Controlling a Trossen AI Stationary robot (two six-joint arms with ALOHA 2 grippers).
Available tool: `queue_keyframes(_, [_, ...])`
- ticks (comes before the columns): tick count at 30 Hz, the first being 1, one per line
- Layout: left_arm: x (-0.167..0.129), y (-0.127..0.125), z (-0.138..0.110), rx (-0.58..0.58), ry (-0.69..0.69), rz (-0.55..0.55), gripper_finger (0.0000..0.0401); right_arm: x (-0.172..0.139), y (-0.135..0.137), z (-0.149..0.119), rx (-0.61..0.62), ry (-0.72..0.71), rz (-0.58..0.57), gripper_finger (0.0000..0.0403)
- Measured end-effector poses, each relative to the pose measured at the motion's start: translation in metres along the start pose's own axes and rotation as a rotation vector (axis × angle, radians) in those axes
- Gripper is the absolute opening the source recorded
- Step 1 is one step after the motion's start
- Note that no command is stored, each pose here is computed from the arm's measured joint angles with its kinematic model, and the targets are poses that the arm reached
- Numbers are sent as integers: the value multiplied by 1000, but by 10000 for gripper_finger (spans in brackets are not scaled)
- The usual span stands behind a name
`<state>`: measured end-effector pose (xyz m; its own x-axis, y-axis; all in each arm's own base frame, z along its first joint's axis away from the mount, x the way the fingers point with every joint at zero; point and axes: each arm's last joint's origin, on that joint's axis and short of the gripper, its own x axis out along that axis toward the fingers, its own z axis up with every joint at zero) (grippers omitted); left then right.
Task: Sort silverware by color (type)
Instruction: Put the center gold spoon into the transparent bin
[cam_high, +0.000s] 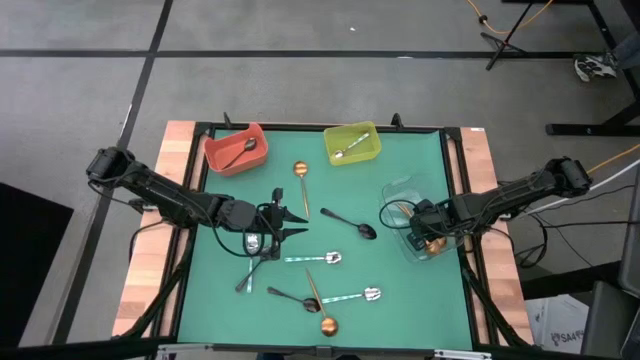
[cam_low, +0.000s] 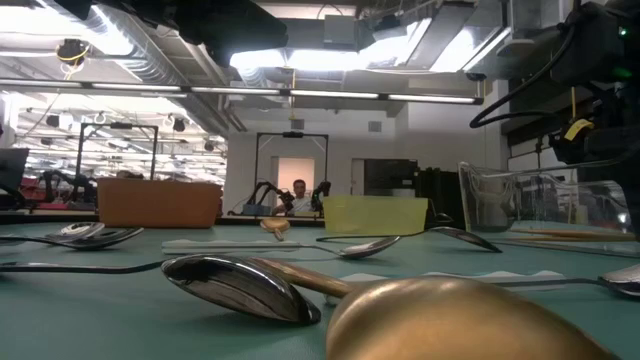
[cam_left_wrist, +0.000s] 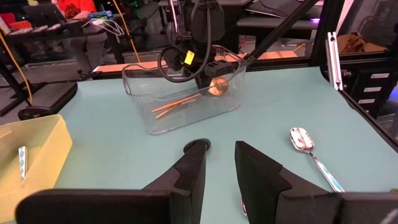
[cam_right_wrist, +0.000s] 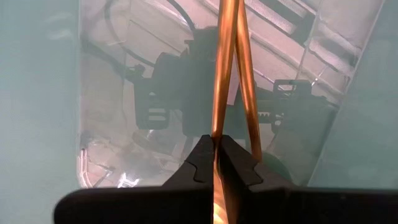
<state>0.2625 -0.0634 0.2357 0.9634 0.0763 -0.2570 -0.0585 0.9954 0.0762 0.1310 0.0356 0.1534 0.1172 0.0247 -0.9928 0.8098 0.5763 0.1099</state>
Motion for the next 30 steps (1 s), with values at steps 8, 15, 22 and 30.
queue_keyframes(8, [0, 0, 0, 0, 0, 0, 80, 0, -1, 0, 0, 0, -6, 70])
queue_keyframes(15, [0, 0, 0, 0, 0, 0, 80, 0, -1, 0, 1, 0, -6, 117])
queue_keyframes(22, [0, 0, 0, 0, 0, 0, 80, 0, 0, 0, 3, 1, -5, 113])
queue_keyframes(30, [0, 0, 0, 0, 0, 0, 80, -14, 5, 2, 0, 2, -11, 111])
